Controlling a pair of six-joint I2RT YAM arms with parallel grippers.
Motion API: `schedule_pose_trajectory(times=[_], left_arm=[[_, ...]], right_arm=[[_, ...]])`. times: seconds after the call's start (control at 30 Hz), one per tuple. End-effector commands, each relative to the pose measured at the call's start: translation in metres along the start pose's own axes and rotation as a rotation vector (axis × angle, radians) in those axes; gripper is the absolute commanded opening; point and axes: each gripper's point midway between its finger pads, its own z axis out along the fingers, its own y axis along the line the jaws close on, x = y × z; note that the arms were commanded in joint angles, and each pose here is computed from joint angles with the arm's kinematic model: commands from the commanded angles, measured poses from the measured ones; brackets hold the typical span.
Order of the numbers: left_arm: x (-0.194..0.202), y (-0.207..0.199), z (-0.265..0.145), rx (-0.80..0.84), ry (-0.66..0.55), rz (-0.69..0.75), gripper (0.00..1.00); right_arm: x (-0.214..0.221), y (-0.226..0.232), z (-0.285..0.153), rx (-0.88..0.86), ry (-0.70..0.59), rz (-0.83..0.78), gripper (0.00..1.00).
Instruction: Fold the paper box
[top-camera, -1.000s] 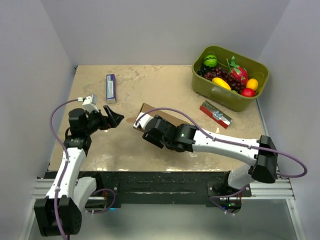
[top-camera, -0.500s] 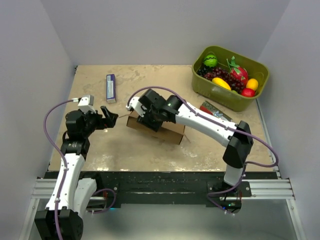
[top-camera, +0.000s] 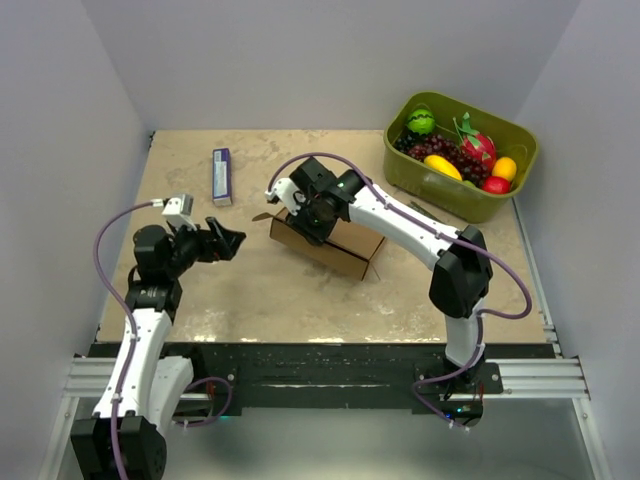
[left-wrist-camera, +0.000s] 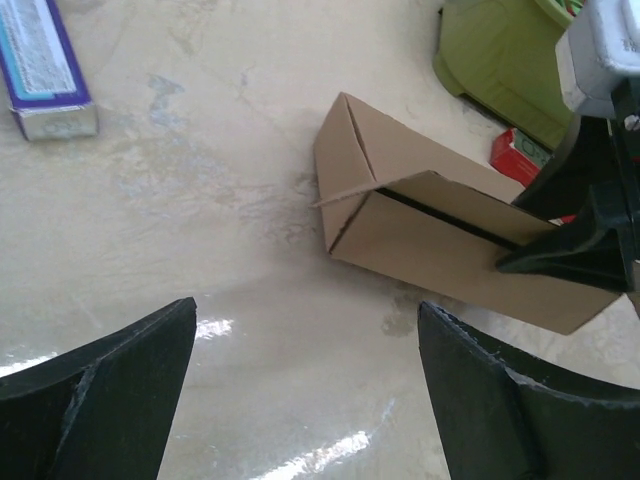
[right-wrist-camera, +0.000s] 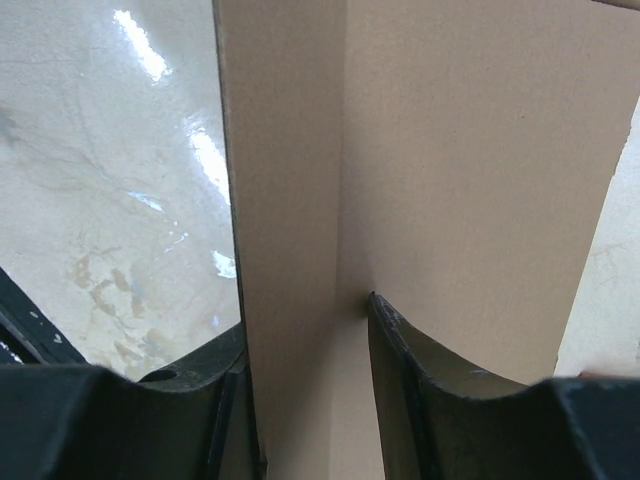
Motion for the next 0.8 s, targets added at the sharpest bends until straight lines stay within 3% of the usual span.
schedule_pose_trajectory(times=[0.0, 0.1, 0.37, 0.57, 0.77], left_arm=[[0.018, -0.018, 0.002, 0.133, -0.025, -0.110, 0.93], [0.038, -0.023, 0.004, 0.169, -0.023, -0.200, 0.91], [0.039, -0.016, 0.005, 0.126, -0.015, -0.175, 0.91], [0.084, -0.025, 0.014, 0.185, 0.038, -0.250, 0.90], [0.097, -0.040, 0.030, 0.231, 0.048, -0.219, 0.82]], right_arm=[[-0.014, 0.002, -0.022, -0.020, -0.077, -0.044, 0.39], [-0.013, 0.002, -0.022, -0.020, -0.077, -0.043, 0.36], [-0.013, 0.003, -0.028, -0.025, -0.084, -0.043, 0.17], [-0.013, 0.002, -0.030, -0.023, -0.088, -0.036, 0.13], [-0.015, 0.005, -0.033, -0.045, -0.097, -0.034, 0.08]])
